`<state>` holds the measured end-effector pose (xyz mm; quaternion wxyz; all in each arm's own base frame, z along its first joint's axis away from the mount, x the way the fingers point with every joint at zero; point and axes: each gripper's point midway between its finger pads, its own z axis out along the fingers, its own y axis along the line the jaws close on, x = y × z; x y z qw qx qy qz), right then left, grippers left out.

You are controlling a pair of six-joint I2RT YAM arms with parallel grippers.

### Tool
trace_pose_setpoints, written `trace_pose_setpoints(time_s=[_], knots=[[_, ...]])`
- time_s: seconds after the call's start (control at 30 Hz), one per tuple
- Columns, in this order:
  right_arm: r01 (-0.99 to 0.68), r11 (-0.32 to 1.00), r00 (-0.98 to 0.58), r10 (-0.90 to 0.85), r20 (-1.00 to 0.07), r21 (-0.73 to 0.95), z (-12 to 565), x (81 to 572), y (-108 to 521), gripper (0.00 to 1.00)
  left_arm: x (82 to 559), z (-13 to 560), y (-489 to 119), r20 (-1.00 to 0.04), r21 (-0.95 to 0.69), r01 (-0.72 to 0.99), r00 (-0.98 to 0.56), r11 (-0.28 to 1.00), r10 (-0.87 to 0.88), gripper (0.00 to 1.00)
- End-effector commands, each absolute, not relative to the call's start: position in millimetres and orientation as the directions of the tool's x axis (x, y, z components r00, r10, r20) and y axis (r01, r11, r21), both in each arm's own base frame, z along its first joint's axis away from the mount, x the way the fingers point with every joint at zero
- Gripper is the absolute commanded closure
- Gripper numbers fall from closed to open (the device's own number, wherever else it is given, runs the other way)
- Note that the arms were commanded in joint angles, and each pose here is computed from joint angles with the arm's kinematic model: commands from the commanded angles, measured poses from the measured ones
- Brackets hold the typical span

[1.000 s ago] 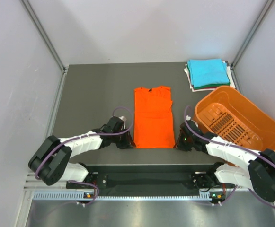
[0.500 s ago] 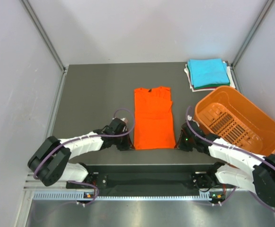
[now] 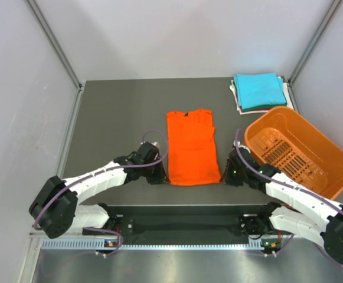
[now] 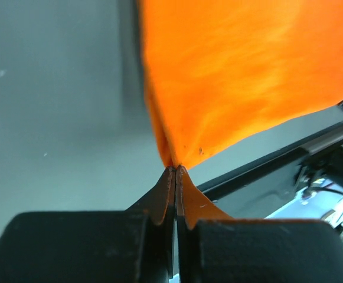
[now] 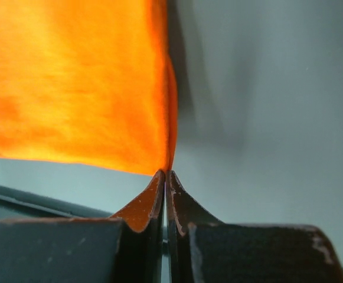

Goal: Fold and stack the t-shirts
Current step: Fold the tshirt

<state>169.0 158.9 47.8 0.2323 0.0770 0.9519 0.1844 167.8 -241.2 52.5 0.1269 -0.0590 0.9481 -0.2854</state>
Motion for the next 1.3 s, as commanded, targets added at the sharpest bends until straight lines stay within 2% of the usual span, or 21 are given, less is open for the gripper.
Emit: trace_pose_setpoints(time_s=[0.0,0.37,0.57,0.9,1.07,1.27], knots=[[0.007,0.923,-0.836,0.217,-0.503,0.386,87,187,163,1.0,181,81,-246,-0.257,-0.563,-0.024,-0.945,0.826,-0.203,1.0],[-0.039,0.937,-0.772,0.193,-0.606,0.348,147,221,169,1.0,222,124,-245,-0.374,-0.493,-0.003,-0.902,0.87,-0.215,1.0],[-0.035,0.947,-0.749,0.186,-0.635,0.319,165,257,165,1.0,264,152,-239,-0.451,-0.486,0.0,-0.857,0.874,-0.25,1.0],[-0.057,0.953,-0.713,0.169,-0.68,0.296,192,348,165,1.0,365,180,-221,-0.517,-0.512,0.004,-0.8,0.859,-0.305,1.0],[-0.05,0.957,-0.714,0.165,-0.68,0.285,190,397,165,1.0,418,167,-223,-0.49,-0.51,0.0,-0.822,0.86,-0.29,1.0],[-0.078,0.952,-0.694,0.161,-0.702,0.295,197,459,169,1.0,478,173,-229,-0.537,-0.517,0.034,-0.791,0.855,-0.292,1.0]])
